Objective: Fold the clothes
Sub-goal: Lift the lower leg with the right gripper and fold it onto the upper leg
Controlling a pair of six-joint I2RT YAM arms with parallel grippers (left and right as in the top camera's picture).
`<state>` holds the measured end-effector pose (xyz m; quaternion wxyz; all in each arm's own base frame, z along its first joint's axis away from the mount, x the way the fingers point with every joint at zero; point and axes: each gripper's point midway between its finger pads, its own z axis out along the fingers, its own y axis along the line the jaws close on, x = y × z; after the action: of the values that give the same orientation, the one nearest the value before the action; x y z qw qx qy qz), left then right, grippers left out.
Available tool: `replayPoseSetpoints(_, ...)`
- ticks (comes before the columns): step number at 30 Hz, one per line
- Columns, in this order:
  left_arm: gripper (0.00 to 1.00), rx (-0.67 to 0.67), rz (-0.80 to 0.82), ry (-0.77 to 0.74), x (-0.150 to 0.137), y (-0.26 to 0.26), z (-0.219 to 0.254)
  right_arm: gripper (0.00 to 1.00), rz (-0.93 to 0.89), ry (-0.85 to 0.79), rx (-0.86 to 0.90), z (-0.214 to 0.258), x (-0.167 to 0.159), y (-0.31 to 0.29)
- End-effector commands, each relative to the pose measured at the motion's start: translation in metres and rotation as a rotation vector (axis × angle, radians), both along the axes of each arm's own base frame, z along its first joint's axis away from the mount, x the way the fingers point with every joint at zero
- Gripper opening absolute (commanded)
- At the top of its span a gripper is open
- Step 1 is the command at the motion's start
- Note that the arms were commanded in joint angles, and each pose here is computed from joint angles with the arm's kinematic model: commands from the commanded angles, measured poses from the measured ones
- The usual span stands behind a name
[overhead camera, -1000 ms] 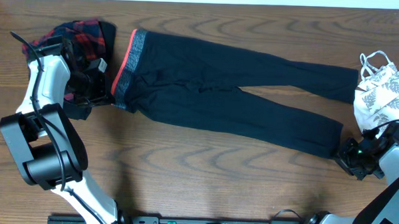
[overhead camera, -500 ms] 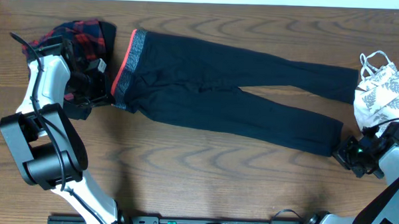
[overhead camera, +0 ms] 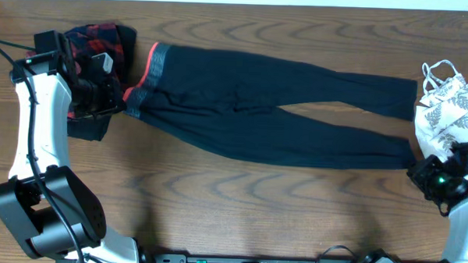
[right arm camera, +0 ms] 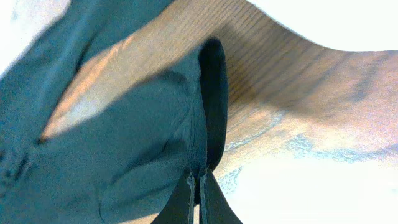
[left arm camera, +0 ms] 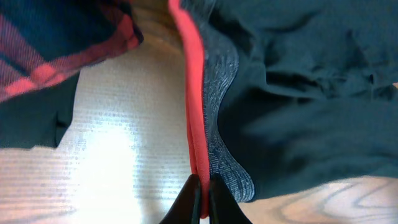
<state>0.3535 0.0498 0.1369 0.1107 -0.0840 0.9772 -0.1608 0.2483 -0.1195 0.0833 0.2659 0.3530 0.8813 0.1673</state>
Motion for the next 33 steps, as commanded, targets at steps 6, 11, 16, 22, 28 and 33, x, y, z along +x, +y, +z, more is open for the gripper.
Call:
replayPoseSetpoints(6, 0.06, 0.046, 0.102, 0.077, -0.015, 0.019, -0.004, 0.01, -0.133, -0.008, 0.036, 0.006, -0.020, -0.023)
replayPoseSetpoints(11, 0.06, 0.039, 0.203, 0.117, -0.027, 0.036, -0.003, 0.01, -0.229, 0.000, 0.055, 0.005, -0.036, -0.039)
replayPoseSetpoints(16, 0.06, 0.051, 0.239, 0.059, -0.031, 0.041, 0.018, 0.01, -0.248, 0.007, 0.065, 0.004, -0.041, -0.041)
replayPoseSetpoints(22, 0.06, 0.080, 0.240, -0.036, -0.037, 0.038, 0.049, 0.01, -0.245, -0.002, 0.051, 0.009, -0.042, -0.040)
replayPoseSetpoints(28, 0.06, 0.095, 0.250, -0.103, -0.038, 0.036, 0.068, 0.01, -0.232, -0.076, 0.002, 0.031, -0.037, -0.040)
replayPoseSetpoints(33, 0.06, 0.101, 0.218, -0.118, -0.031, 0.028, 0.068, 0.01, -0.192, -0.110, -0.034, 0.049, -0.025, -0.038)
